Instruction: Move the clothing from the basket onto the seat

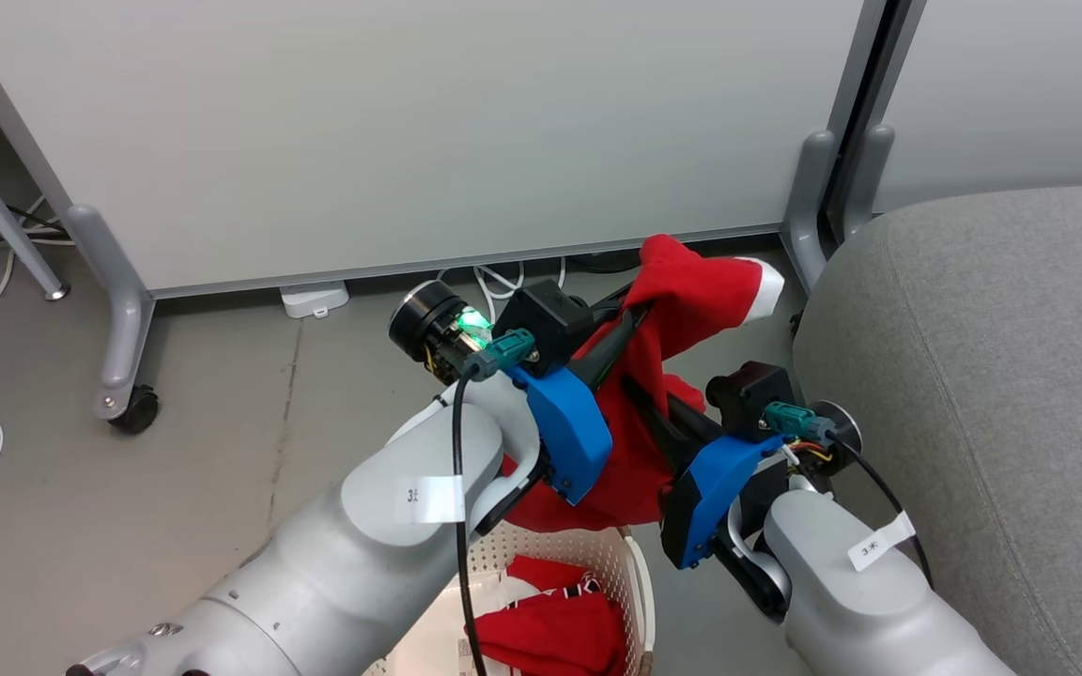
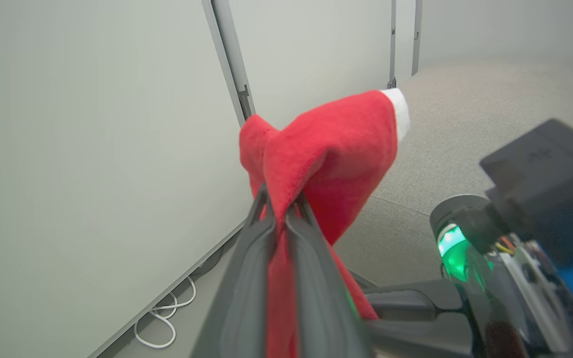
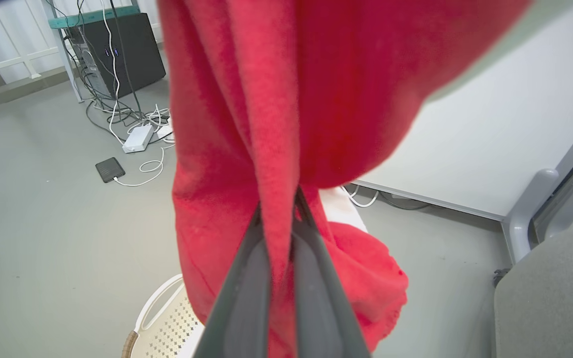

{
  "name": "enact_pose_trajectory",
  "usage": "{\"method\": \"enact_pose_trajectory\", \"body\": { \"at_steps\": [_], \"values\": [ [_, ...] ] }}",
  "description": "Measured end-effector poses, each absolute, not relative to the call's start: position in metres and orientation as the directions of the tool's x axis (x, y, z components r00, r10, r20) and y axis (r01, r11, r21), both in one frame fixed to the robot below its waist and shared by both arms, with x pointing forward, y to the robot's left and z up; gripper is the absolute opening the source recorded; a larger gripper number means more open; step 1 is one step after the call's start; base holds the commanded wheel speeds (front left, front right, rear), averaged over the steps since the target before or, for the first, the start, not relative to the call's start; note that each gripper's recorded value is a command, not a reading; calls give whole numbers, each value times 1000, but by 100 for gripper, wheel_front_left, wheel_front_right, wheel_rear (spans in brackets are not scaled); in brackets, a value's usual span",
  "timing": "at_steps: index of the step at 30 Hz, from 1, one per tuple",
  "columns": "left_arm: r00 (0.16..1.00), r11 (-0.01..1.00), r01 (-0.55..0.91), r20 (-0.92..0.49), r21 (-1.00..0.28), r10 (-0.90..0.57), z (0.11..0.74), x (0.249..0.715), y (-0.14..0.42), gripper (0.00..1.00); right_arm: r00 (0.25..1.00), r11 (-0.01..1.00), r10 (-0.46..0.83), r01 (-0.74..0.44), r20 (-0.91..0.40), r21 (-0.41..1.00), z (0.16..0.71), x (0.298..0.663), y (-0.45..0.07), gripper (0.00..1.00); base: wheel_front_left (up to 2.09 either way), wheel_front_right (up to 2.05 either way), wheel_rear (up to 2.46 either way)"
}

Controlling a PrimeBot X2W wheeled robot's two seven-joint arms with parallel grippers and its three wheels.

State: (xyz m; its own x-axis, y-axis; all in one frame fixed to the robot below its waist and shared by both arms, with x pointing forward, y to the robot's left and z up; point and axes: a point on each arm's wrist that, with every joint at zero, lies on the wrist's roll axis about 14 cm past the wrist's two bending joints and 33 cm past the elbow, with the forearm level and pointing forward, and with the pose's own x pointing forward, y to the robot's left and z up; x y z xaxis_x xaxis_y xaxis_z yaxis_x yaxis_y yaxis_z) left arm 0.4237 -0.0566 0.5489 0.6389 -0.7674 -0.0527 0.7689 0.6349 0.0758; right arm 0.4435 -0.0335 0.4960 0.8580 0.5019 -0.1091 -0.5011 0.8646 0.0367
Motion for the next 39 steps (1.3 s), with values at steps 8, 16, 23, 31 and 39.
{"method": "enact_pose_trajectory", "body": {
  "at_steps": [8, 16, 23, 31, 39],
  "values": [
    [645, 641, 764, -53, 75, -762, 548, 425, -56, 86, 859, 866, 499, -498, -112, 37, 495, 443, -35, 0, 0, 0, 0],
    [688, 688, 725, 1, 41, -726, 556, 427, -46, 100, 862, 866, 500, -498, -88, 41, 502, 444, -34, 0, 0, 0, 0],
    [765, 765, 644, 41, -1, -643, 547, 423, -10, 100, 867, 871, 492, -490, -83, 41, 502, 444, -37, 0, 0, 0, 0],
    [834, 833, 552, 47, -50, -550, 525, 405, 30, 100, 869, 872, 489, -488, -78, 39, 502, 443, -37, 0, 0, 0, 0],
    [880, 877, 474, 19, -77, -474, 502, 386, 61, 100, 868, 872, 489, -488, -80, 37, 500, 440, -37, 0, 0, 0, 0]
  ]
}}
